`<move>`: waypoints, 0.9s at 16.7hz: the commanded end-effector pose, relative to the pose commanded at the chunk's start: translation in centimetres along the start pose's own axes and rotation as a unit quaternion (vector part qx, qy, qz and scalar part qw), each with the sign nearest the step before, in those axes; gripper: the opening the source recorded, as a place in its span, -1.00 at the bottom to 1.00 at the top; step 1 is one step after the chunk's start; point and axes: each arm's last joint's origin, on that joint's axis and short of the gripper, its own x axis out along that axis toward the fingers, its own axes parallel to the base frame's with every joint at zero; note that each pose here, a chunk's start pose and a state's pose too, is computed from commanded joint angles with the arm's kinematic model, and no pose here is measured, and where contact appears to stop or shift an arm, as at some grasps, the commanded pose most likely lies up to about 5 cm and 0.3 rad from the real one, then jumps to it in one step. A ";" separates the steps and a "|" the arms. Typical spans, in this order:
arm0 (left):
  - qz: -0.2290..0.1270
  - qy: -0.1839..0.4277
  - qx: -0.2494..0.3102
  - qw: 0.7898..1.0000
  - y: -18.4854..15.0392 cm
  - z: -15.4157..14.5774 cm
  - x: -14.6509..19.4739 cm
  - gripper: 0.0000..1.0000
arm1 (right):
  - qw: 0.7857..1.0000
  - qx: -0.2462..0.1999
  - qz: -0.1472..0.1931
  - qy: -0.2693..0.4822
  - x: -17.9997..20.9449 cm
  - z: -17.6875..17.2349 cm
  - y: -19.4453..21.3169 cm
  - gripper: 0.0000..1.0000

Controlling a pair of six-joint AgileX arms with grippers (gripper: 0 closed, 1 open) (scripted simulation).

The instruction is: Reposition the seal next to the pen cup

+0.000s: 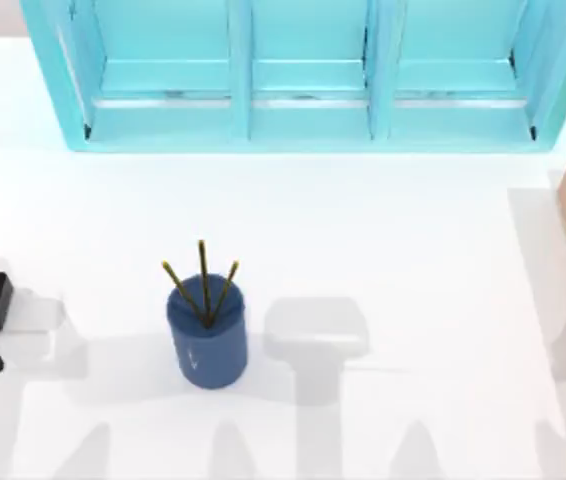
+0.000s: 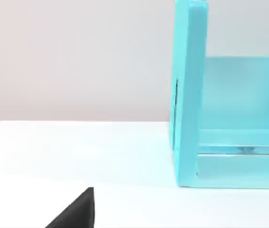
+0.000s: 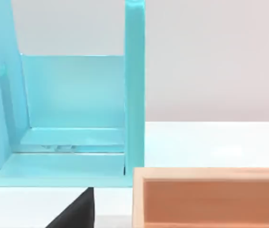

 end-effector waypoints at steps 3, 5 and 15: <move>0.001 0.005 0.000 1.000 0.0 0.2 0.0 1.00 | 1.000 0.000 0.000 0.000 0.0 0.0 0.0 1.00; 0.004 0.029 0.002 1.000 0.1 1.1 0.0 1.00 | 1.000 0.000 0.000 0.000 0.0 0.0 0.0 1.00; 0.007 0.378 0.013 0.926 0.8 10.4 7.5 1.00 | 1.000 0.000 0.000 0.000 0.0 0.0 0.0 1.00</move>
